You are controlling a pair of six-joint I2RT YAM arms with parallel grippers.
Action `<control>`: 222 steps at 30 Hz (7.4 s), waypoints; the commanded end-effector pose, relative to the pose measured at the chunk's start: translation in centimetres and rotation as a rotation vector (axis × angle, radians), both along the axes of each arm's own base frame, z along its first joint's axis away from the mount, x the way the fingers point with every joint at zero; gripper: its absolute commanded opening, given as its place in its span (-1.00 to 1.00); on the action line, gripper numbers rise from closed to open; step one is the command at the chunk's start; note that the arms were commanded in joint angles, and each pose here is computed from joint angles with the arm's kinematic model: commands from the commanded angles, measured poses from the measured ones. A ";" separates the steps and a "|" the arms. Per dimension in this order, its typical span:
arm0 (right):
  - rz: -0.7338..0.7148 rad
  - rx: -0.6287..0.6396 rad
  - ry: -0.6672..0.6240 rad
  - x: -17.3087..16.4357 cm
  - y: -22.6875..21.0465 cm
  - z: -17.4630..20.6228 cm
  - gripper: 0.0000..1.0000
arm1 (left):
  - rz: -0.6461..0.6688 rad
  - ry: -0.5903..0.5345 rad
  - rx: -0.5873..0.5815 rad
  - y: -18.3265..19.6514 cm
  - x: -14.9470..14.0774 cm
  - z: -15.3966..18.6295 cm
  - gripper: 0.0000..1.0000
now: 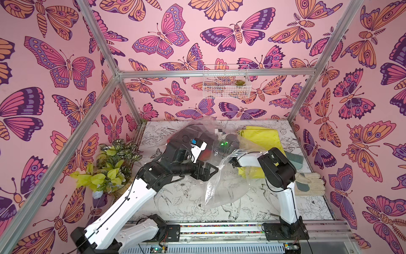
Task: Take the trousers out of the vacuum bag
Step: Take out the trousers from the vacuum bag.
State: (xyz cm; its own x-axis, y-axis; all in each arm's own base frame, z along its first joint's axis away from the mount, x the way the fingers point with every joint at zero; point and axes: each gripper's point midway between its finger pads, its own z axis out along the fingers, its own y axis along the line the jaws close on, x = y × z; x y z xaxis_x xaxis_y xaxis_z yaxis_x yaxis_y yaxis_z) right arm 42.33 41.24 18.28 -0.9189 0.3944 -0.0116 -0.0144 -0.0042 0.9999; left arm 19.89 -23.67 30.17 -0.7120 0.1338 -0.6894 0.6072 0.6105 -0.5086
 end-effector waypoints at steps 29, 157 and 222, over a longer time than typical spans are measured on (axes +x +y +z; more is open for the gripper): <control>0.069 -0.365 -0.076 -14.2 -9.9 2.0 -1.00 | 0.620 0.280 0.224 10.1 10.3 -11.7 0.99; -0.099 -0.806 -0.162 -23.4 -23.0 1.0 -1.00 | 0.052 0.222 0.001 -2.6 19.8 -11.2 1.00; -0.259 -0.741 -0.073 -19.9 -23.2 8.2 -1.00 | 0.238 0.078 0.205 0.3 14.0 -11.1 1.00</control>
State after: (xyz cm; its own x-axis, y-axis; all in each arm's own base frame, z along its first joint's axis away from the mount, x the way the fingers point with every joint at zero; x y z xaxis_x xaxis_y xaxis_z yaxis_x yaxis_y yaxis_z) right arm 19.97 18.23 22.34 -0.8660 0.3643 -0.3427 0.0276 0.7189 0.6945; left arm 37.42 -22.18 19.09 -0.8024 -0.0140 -0.5966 0.3167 0.8373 -0.4457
